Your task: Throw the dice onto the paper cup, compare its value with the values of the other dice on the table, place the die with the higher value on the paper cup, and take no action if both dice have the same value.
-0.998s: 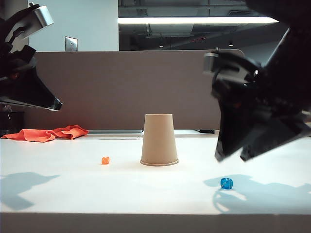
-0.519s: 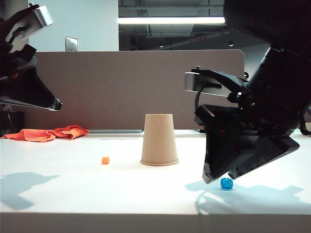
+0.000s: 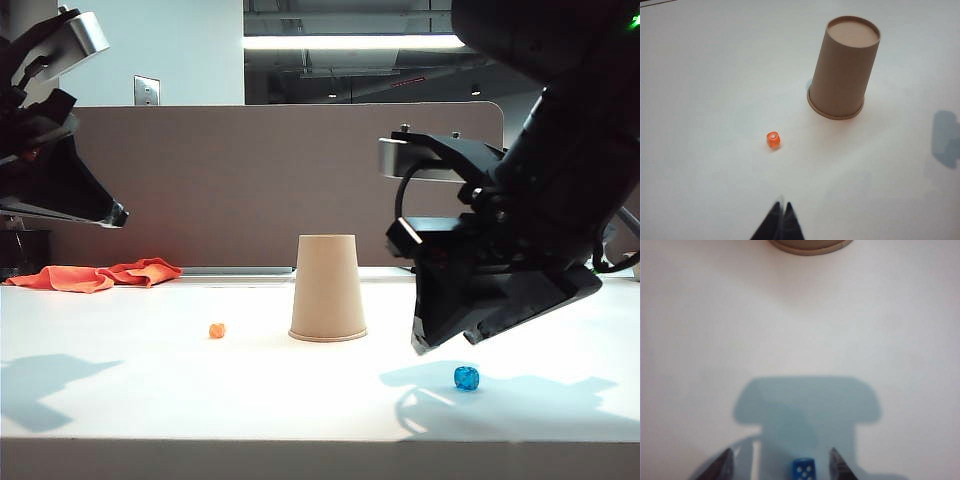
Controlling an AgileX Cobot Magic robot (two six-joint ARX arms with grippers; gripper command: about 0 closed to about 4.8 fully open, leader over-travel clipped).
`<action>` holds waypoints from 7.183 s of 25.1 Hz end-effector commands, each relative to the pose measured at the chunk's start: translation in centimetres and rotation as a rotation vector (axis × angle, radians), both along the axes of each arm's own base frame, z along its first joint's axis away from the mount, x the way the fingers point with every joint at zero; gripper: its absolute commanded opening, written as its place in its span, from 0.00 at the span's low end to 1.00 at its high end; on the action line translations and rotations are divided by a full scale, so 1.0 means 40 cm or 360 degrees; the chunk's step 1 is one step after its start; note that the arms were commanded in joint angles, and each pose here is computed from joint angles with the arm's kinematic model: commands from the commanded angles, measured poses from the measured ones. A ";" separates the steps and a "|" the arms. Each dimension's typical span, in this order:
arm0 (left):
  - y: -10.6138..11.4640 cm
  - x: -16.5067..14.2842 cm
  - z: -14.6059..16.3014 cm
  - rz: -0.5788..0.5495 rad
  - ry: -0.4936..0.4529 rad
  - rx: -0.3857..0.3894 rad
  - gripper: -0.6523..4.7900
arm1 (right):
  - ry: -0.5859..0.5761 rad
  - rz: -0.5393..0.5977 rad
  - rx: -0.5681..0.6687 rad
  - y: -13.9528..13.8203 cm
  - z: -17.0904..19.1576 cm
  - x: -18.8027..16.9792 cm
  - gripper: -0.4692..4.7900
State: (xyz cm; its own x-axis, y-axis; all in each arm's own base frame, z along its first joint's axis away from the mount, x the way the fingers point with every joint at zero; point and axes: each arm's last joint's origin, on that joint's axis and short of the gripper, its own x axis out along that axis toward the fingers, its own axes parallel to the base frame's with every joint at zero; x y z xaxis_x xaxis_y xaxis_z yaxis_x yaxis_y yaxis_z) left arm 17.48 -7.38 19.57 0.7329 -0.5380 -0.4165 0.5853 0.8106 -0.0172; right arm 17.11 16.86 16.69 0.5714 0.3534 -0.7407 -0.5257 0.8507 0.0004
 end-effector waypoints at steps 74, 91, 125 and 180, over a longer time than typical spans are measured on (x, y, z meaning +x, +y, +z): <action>-0.001 0.001 0.007 -0.0002 -0.0024 -0.0016 0.11 | 0.0205 -0.0041 -0.0091 -0.021 -0.054 0.026 0.19; -0.001 0.001 0.007 -0.0004 -0.0024 -0.0017 0.11 | 0.0022 -0.0068 -0.0057 -0.003 -0.013 0.053 0.19; -0.001 0.001 0.007 -0.0003 -0.0025 -0.0014 0.11 | -0.0651 0.0062 0.0494 0.084 0.281 0.143 0.19; -0.002 0.001 0.007 -0.0007 -0.0027 -0.0013 0.11 | -0.0681 0.0118 0.0374 0.139 0.162 0.222 0.19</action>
State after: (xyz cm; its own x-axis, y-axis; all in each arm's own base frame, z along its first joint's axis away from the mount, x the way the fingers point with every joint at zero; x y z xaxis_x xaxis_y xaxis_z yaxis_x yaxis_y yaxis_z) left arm 17.48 -7.38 19.58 0.7328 -0.5384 -0.4161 0.5856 0.8104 -0.0172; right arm 25.99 22.32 22.76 0.7687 0.5253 -0.3649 -0.5773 0.8154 -0.0423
